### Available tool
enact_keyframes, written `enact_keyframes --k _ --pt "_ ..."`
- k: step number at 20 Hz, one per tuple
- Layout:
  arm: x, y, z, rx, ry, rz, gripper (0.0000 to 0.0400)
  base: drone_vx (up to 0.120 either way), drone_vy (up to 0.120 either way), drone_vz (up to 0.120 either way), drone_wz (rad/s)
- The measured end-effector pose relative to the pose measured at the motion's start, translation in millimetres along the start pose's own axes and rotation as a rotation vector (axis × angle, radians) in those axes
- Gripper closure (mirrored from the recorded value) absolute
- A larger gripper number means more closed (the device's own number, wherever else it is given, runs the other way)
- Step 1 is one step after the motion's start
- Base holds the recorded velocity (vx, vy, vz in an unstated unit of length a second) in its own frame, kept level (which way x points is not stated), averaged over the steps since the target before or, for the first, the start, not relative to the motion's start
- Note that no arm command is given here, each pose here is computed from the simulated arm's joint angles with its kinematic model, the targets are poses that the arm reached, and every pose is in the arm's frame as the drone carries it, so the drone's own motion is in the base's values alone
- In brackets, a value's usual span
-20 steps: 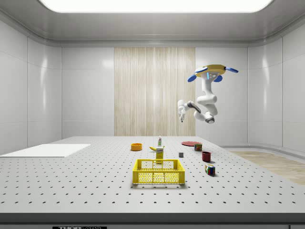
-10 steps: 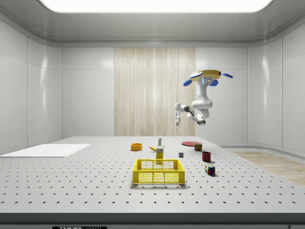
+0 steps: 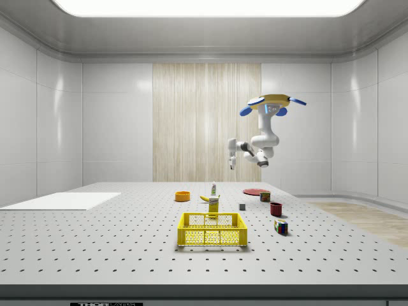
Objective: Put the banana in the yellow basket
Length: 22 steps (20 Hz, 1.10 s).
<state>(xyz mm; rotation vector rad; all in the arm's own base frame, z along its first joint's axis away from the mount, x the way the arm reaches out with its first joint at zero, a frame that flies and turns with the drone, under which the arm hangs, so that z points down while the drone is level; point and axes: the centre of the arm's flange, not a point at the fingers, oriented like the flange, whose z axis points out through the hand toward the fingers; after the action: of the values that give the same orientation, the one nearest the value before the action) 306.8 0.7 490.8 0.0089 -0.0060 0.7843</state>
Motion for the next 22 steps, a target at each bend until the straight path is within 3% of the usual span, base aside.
enact_keyframes --k 20,22 --pt "-0.6 -0.6 -0.1 -0.006 0.006 0.000 0.0000 0.120 0.000 -0.120 0.000" --pt "-0.6 -0.6 -0.1 -0.006 0.007 0.000 0.0000 0.120 -0.120 -0.120 0.000"
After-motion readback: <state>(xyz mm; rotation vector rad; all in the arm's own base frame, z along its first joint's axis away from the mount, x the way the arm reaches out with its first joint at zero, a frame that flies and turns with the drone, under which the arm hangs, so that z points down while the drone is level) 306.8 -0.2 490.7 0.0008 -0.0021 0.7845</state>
